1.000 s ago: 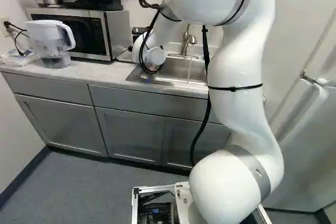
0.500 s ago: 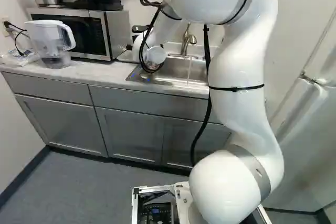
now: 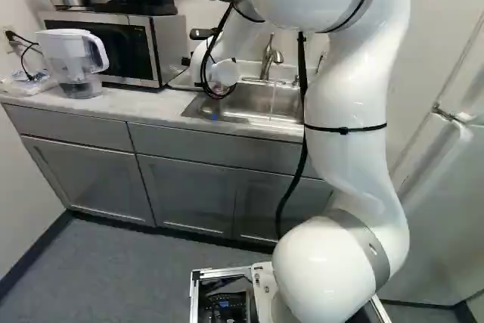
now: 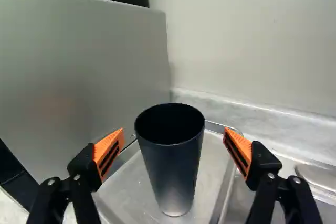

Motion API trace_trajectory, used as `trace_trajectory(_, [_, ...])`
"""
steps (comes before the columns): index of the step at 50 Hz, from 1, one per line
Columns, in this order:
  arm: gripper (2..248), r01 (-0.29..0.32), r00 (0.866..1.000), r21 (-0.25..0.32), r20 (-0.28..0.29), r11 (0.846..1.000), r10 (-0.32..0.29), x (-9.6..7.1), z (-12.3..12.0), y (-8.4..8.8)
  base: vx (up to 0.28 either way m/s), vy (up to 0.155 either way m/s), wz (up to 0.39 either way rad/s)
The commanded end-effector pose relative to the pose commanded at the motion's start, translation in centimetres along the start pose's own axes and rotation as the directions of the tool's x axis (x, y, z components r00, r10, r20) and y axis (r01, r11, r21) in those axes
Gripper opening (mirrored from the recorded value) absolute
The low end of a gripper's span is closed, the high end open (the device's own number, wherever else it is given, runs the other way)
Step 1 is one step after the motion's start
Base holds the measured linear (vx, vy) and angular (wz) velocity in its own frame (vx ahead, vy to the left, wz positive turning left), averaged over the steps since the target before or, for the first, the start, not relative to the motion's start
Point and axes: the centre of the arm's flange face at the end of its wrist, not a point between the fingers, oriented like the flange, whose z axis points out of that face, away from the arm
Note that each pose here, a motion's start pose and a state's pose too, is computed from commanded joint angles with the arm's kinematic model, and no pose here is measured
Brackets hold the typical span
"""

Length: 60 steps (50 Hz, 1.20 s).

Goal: Rinse the cup and place it in the tray

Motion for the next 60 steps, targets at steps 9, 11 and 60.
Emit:
trace_trajectory(9, [247,0.0,1.0,0.0,0.008,1.0,0.0,0.8,-0.1,0.0,0.0,0.0,0.0])
trace_trajectory(11, [247,0.0,1.0,0.0,0.008,1.0,0.0,1.0,-0.2,0.0,0.0,0.0,0.0])
trace_trajectory(60, [247,-0.002,1.0,-0.001,-0.005,1.0,0.002,5.7,-1.0,0.0,0.0,0.0,0.0])
